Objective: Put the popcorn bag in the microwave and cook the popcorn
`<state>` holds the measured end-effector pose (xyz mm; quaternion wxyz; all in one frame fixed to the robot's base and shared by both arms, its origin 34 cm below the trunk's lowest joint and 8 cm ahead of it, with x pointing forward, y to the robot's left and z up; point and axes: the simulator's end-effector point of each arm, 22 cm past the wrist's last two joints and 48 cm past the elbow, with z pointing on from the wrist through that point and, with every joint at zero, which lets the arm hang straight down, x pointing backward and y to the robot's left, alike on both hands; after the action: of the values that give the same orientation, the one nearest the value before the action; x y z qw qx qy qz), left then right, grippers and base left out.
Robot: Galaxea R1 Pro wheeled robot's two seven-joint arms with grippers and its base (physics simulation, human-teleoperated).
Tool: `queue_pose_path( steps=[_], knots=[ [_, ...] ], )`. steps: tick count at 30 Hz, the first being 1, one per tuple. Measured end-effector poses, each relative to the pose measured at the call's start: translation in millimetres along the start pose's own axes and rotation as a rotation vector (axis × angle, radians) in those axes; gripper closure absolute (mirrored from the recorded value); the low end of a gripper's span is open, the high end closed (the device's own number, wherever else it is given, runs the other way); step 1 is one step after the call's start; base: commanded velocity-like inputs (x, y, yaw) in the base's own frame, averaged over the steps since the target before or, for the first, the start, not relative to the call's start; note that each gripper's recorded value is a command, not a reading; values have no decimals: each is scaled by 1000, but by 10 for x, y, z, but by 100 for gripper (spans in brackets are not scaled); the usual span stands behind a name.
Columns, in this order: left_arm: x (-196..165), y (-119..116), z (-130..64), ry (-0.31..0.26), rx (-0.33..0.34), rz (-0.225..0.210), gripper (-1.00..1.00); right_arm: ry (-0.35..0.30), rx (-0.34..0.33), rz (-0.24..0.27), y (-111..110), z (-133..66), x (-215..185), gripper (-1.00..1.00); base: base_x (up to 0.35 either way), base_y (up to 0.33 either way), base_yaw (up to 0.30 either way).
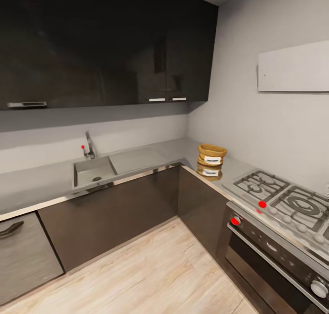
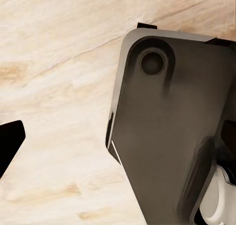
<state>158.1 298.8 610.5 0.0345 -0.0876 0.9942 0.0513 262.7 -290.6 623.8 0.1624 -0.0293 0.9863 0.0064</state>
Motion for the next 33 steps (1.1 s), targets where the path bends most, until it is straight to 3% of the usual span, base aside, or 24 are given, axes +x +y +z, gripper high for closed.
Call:
queue_pose_path(
  steps=[33],
  knots=[
    [-1,2,1,-2,-1,0,-100,-1,0,0,-2,1,1,-100,215,234,-286]
  ],
)
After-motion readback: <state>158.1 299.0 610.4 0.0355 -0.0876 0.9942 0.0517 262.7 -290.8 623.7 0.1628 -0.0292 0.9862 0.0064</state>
